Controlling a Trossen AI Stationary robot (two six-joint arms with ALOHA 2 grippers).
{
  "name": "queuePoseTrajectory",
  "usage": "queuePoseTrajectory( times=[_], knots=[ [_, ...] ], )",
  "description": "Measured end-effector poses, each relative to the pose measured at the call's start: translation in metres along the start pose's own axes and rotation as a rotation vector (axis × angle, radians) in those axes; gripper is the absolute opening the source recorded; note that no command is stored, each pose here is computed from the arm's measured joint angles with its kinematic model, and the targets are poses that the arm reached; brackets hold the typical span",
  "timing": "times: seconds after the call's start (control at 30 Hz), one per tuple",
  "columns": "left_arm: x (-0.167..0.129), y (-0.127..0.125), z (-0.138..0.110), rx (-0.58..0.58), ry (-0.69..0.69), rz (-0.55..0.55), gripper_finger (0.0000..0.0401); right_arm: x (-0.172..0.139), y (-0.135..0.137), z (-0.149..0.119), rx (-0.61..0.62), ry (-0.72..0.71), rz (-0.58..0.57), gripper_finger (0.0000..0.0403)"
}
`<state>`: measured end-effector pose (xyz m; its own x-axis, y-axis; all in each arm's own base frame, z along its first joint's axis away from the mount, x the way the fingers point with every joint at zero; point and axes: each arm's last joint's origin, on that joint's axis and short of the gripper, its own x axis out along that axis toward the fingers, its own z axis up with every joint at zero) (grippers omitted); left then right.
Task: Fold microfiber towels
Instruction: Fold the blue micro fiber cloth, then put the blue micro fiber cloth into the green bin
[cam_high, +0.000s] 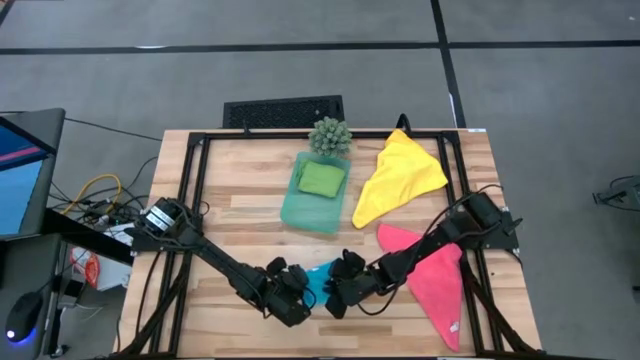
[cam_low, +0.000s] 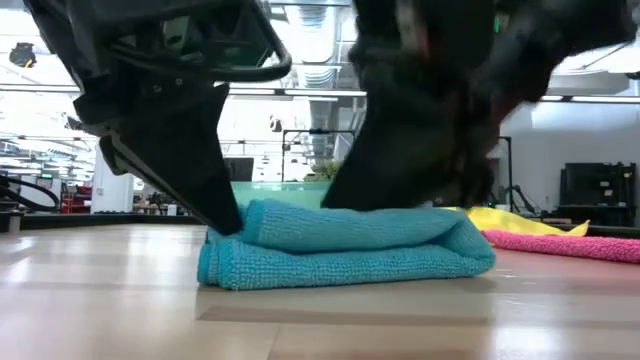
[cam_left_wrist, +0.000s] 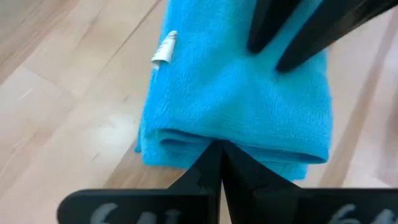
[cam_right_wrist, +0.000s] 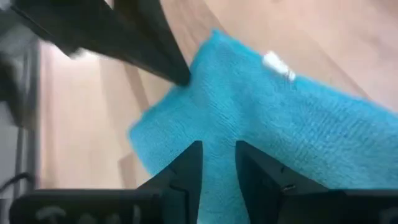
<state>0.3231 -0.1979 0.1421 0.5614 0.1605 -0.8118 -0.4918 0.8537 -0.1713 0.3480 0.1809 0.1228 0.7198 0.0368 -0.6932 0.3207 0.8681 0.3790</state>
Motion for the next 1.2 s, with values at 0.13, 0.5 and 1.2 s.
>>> queuePoseTrajectory(
  times=[0.13,0.5,1.2],
  knots=[
    [0.000,0.000,0.000,-0.007,-0.010,0.002,0.0000,-0.022,0.001,0.011,-0.007,0.014,-0.028,0.0131],
    [-0.035,-0.007,0.017,-0.033,-0.043,-0.097,0.0000,-0.041,-0.014,0.006,0.140,0.089,-0.186,0.0215],
    [0.019,-0.012,0.001,-0.052,-0.038,-0.095,0.0000,-0.052,-0.021,-0.005,0.298,0.096,-0.187,0.0230]
  ],
)
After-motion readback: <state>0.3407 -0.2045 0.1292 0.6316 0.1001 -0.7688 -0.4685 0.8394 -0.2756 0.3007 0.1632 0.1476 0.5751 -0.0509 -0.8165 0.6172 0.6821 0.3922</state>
